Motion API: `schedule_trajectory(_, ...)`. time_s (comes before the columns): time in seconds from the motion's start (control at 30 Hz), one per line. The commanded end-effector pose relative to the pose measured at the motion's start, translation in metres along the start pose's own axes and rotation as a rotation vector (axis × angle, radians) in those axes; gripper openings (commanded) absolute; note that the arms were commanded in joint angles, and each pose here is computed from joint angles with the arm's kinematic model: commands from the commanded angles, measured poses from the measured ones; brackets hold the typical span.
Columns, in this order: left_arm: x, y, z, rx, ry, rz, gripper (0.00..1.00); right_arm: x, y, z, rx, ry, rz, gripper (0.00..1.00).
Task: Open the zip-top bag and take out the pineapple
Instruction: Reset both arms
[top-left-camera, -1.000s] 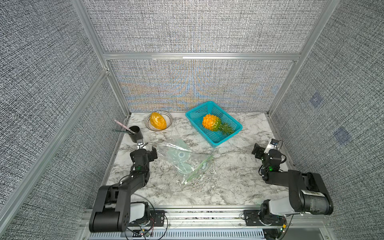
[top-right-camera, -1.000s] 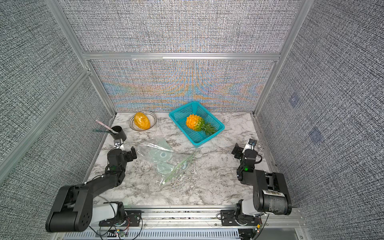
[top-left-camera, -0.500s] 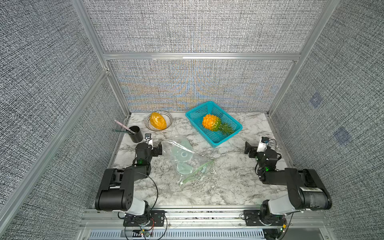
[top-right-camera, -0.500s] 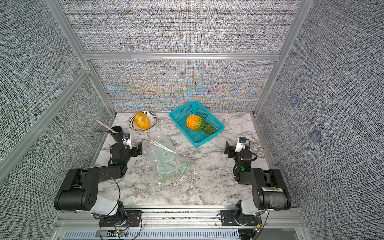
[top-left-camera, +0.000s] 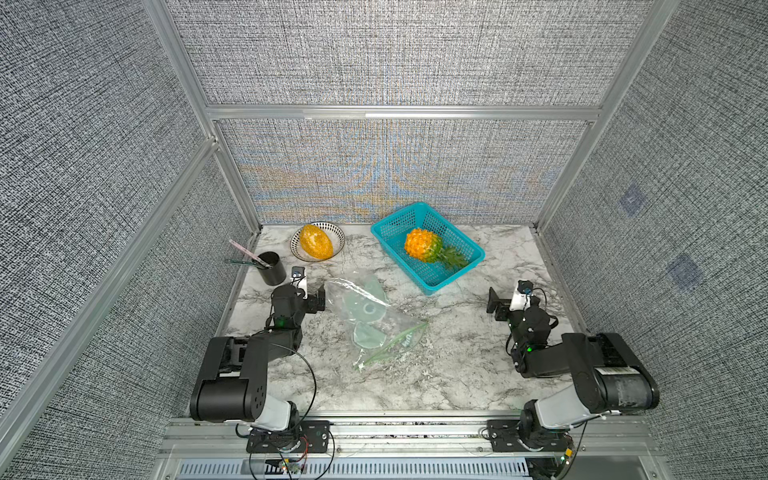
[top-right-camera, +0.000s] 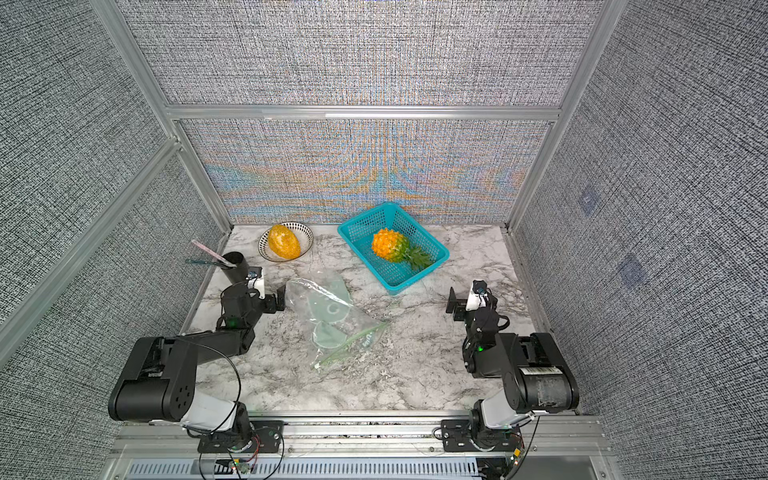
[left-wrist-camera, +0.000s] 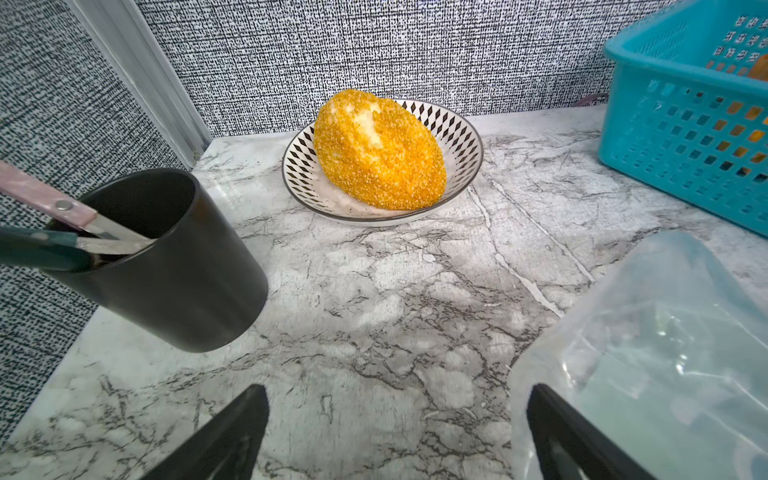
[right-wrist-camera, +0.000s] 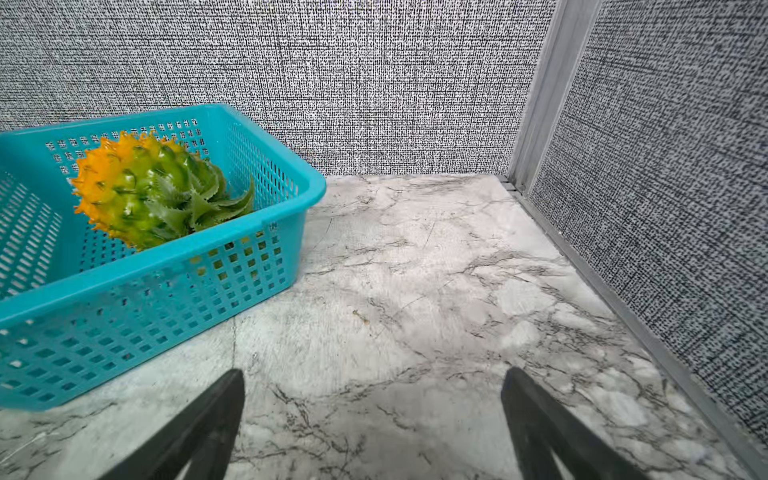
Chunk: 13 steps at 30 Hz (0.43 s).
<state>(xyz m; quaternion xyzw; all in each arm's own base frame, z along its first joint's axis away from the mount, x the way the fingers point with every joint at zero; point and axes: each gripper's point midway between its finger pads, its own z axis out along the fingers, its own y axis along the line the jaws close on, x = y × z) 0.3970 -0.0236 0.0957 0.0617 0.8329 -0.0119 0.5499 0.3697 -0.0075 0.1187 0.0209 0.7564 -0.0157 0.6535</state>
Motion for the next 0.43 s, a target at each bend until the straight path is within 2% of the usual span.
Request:
schedule_trajectory(0.0,0.0012,-0.001,0.0019,0.009,0.012,0.006,1.0,-0.0074,-0.0012,0.0006,0.01,-0.027,-0.008,0.98)
schedule_trajectory(0.17,0.0042,0.0005,0.0085,0.001,0.041,-0.002,1.0,-0.0074,-0.0015,0.0007,0.012,-0.027,-0.009,0.98)
schedule_trajectory(0.4,0.0006,0.0032,0.0009,-0.017,0.01,-0.005,1.0,-0.0079,-0.0016,0.001,0.012,-0.028,-0.009,0.98)
